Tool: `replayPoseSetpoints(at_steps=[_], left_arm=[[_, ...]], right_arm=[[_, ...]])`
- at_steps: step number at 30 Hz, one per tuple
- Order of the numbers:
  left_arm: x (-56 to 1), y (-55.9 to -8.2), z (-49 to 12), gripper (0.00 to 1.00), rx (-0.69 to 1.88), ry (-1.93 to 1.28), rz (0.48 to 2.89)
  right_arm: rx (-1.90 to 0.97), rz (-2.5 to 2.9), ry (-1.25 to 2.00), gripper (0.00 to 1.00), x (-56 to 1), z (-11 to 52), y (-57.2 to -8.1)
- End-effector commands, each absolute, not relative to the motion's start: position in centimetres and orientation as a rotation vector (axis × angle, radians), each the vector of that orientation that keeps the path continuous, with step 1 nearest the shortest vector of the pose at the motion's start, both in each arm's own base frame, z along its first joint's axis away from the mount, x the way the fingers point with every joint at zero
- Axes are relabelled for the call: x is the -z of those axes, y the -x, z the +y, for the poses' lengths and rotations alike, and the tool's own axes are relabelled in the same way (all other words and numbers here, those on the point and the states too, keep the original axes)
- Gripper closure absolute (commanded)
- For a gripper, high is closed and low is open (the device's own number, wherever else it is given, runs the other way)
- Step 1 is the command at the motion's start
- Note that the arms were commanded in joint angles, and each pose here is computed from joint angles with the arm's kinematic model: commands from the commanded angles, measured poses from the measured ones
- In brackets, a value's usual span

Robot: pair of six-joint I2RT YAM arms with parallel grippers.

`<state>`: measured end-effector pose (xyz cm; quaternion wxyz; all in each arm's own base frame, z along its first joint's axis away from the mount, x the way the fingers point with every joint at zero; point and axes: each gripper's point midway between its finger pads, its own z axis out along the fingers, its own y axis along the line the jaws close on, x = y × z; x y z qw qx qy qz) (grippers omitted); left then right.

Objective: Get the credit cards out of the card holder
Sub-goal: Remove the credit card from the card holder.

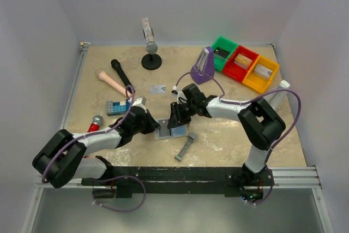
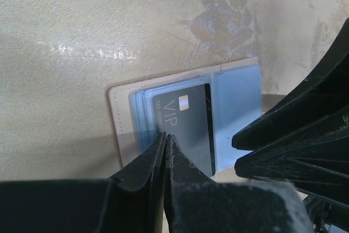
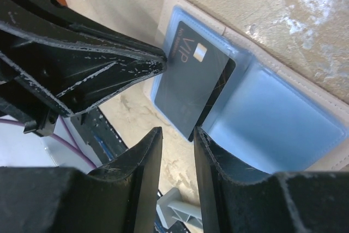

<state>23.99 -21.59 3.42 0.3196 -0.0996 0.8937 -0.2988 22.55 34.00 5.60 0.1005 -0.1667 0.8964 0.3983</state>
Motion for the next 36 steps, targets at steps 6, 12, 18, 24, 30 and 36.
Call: replayPoseSetpoints(at_steps=[6, 12, 18, 24, 30, 36], left_arm=[[-1.9, -24.1, -21.2, 0.95, 0.752, 0.292, 2.347], [-1.3, -23.8, -20.9, 0.96, 0.744, 0.303, 2.361], [-1.0, -23.5, -20.6, 0.98, 0.735, 0.309, 2.366], [-0.9, -23.1, -20.4, 0.96, 0.740, 0.321, 2.372], [-1.4, -22.9, -20.5, 0.87, 0.756, 0.319, 2.371], [-1.3, -22.5, -20.3, 0.87, 0.758, 0.317, 2.374]], right_arm=[[-1.183, 2.642, 0.470, 0.66, -5.0, 34.7, -23.5], [-1.184, 2.652, 0.448, 0.66, -4.5, 34.6, -23.6], [-1.199, 2.658, 0.395, 0.66, -4.3, 34.3, -24.0], [-1.226, 2.661, 0.368, 0.66, -4.2, 34.3, -24.0], [-1.263, 2.650, 0.349, 0.66, -4.4, 34.7, -24.2], [-1.278, 2.653, 0.337, 0.65, -4.3, 34.8, -24.2]])
